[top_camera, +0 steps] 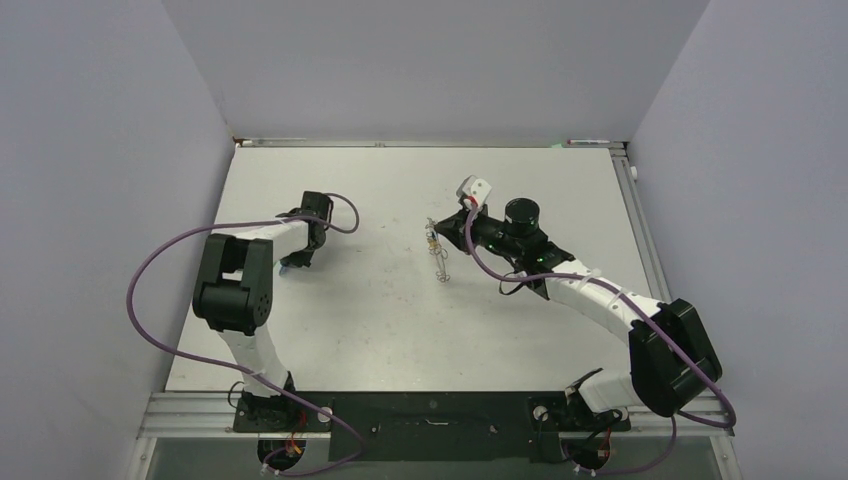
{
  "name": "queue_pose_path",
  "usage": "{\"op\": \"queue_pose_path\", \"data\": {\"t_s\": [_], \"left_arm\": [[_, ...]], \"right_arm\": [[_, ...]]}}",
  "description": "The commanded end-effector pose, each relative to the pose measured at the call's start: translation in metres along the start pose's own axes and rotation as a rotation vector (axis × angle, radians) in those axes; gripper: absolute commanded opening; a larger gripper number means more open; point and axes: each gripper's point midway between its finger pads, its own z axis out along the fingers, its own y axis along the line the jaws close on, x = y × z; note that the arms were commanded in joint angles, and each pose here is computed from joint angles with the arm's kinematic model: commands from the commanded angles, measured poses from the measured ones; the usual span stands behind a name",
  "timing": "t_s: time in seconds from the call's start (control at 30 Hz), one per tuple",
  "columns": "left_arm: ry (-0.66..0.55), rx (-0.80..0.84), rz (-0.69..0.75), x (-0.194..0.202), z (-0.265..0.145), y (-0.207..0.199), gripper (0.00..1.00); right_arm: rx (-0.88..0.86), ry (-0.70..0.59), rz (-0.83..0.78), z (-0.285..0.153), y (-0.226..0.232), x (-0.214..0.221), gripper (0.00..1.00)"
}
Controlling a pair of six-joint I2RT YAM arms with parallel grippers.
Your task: Remove the keys from the keyring
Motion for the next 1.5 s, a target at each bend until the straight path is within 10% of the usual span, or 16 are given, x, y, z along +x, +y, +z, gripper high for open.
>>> {"op": "queue_pose_path", "data": {"t_s": [0.0, 0.27, 0.43, 0.97, 1.47], "left_arm": [[-0.04, -0.023, -0.066, -0.021, 0.001, 0.0, 0.15], [-0.061, 0.107, -0.098, -0.036, -0.018, -0.01, 0.56], [-0.126, 0.19, -0.129, -0.049, -0.046, -0.008, 0.99], [-0.233, 0.344, -0.168, -0.056, -0.103, -0.007, 0.96], [-0.258, 0.402, -0.207, -0.051, -0.12, -0.011, 0.96]], "right_arm": [[0.049, -0.084, -0.02, -0.013, -0.013, -0.035, 0.05], [0.134, -0.044, 0.025, -0.033, -0.044, -0.031, 0.05], [0.21, -0.029, 0.014, -0.06, -0.07, -0.033, 0.05], [0.429, 0.216, -0.036, -0.165, -0.126, 0.02, 0.05], [0.273, 0.226, -0.026, -0.055, -0.087, 0.092, 0.05]]}}
